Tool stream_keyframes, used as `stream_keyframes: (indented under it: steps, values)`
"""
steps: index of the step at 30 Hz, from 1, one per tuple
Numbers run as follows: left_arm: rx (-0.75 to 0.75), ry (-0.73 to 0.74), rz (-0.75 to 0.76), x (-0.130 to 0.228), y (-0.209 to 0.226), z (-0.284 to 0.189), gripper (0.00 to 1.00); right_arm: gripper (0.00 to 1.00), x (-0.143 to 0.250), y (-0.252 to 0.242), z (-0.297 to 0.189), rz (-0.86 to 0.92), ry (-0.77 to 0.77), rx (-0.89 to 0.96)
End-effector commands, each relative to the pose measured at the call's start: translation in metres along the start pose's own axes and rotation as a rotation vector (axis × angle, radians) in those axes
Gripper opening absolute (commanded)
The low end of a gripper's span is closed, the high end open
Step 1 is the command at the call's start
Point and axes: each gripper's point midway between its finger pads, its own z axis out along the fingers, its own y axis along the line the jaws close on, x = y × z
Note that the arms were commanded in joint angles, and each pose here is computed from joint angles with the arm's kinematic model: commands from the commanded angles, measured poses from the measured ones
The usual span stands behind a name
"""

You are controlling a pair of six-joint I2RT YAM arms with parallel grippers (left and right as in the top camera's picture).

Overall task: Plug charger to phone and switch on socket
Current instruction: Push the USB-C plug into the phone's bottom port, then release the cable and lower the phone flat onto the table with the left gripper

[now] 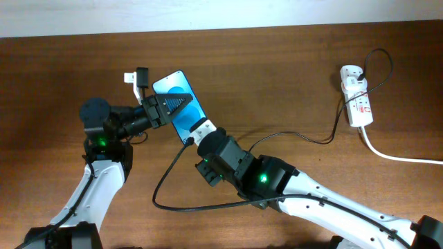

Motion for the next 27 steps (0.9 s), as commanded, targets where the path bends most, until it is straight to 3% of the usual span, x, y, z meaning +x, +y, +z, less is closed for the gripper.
stream_keyframes:
  steps: [1,5,6,8,11,13,14,17,21,24,27]
  values:
    - [0.097,0.189,0.038,0.045,-0.015,0.010,0.00,0.04,-0.085,0.012,-0.041,0.008,-0.251,-0.068]
    - [0.074,0.154,0.032,0.039,-0.011,0.011,0.00,0.04,-0.093,0.012,-0.047,0.081,-0.270,-0.079]
    - [0.063,0.144,0.020,0.038,-0.009,0.012,0.00,0.09,-0.093,0.012,-0.047,0.081,-0.268,-0.079]
    - [0.046,0.128,0.002,0.036,-0.005,0.012,0.00,0.36,-0.086,0.010,-0.045,0.077,-0.239,-0.069]
    - [0.004,0.060,0.007,0.024,0.003,0.014,0.00,0.62,-0.065,0.006,-0.048,0.065,-0.157,-0.049]
    - [-0.040,0.002,-0.008,0.015,0.011,0.014,0.00,0.70,-0.051,-0.002,-0.057,0.064,-0.107,-0.032]
    - [-0.067,-0.024,-0.032,0.012,0.017,0.014,0.00,0.82,-0.045,-0.007,-0.062,0.067,-0.086,-0.023]
    - [-0.151,-0.055,-0.124,0.018,0.035,0.024,0.00,0.99,-0.029,-0.032,-0.091,0.098,-0.050,0.022]
    - [-0.203,0.010,-0.052,0.042,0.031,0.060,0.00,0.99,-0.020,-0.080,-0.151,0.185,-0.112,0.119]
    - [-0.449,0.088,0.029,0.051,0.058,0.073,0.00,0.99,-0.004,-0.124,-0.209,0.277,-0.205,0.258]
    - [-0.432,0.249,0.100,0.051,0.066,0.093,0.00,0.99,0.009,-0.142,-0.254,0.335,-0.297,0.339]
